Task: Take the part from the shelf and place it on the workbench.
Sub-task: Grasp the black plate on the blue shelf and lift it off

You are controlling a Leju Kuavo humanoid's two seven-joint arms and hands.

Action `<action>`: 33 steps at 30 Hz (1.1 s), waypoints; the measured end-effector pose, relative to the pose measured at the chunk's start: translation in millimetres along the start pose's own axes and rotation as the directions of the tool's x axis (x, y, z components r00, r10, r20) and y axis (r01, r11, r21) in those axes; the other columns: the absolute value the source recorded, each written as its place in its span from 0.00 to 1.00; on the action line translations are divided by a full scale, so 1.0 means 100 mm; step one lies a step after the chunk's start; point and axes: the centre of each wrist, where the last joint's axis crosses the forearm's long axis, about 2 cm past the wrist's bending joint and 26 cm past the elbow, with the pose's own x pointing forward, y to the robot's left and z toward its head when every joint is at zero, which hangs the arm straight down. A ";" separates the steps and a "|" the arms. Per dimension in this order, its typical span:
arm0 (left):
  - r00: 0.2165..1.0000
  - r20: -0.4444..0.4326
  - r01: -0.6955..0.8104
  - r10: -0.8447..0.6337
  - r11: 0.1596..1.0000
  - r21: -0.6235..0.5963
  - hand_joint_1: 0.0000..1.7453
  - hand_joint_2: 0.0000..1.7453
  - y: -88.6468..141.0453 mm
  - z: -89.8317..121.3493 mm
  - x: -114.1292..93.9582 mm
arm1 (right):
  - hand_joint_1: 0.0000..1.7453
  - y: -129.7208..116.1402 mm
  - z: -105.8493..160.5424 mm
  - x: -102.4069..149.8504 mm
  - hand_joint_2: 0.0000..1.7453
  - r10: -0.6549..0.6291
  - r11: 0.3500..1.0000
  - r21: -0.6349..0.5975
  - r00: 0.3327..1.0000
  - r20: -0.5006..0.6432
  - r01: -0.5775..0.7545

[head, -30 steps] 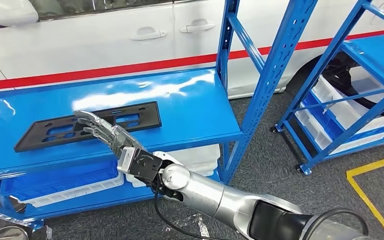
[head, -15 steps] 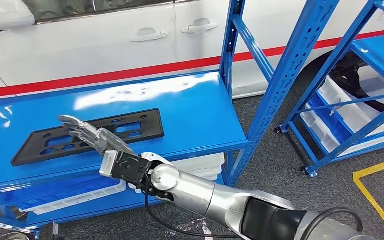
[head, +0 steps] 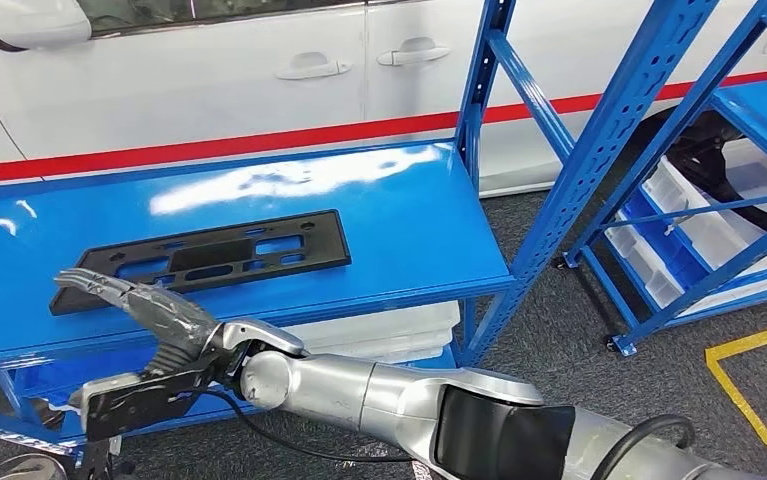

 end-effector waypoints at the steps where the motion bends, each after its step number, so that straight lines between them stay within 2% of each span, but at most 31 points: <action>1: 1.000 -0.006 0.005 -0.005 1.000 -0.015 0.00 0.00 0.00 0.00 0.01 | 0.00 0.04 -0.02 0.01 1.00 0.048 0.999 0.007 0.999 -0.021 -0.048; 4: 1.000 -0.023 0.019 -0.020 0.999 -0.047 0.00 0.00 -0.01 0.01 0.04 | 0.00 0.11 -0.06 0.01 1.00 0.171 0.985 0.023 0.982 -0.085 -0.169; 10: 0.998 -0.027 0.053 -0.055 0.997 -0.063 0.00 0.00 -0.05 0.02 0.13 | 0.00 0.22 -0.16 0.05 1.00 0.395 0.918 0.122 0.903 -0.170 -0.378; 18: 0.995 -0.025 0.096 -0.098 0.993 -0.073 0.00 0.00 -0.11 0.03 0.19 | 0.00 0.27 -0.15 -0.02 1.00 0.581 0.809 0.238 0.792 -0.188 -0.537; 23: 0.991 -0.016 0.132 -0.134 0.986 -0.099 0.00 0.00 -0.26 0.06 0.25 | 0.00 0.24 -0.21 -0.01 1.00 0.685 0.720 0.314 0.706 -0.178 -0.619; 29: 0.988 -0.005 0.153 -0.154 0.983 -0.099 0.00 0.00 -0.45 0.09 0.30 | 0.00 0.21 -0.22 -0.03 1.00 0.750 0.648 0.383 0.638 -0.172 -0.659; 31: 0.981 0.001 0.191 -0.192 0.976 -0.103 0.00 0.00 -0.55 0.10 0.23 | 0.00 0.22 -0.20 -0.06 1.00 0.761 0.639 0.393 0.617 -0.198 -0.662; 33: 0.964 0.012 0.264 -0.264 0.959 -0.105 0.00 0.00 -0.73 0.10 0.00 | 0.00 0.18 -0.21 -0.09 1.00 0.767 0.638 0.389 0.594 -0.243 -0.665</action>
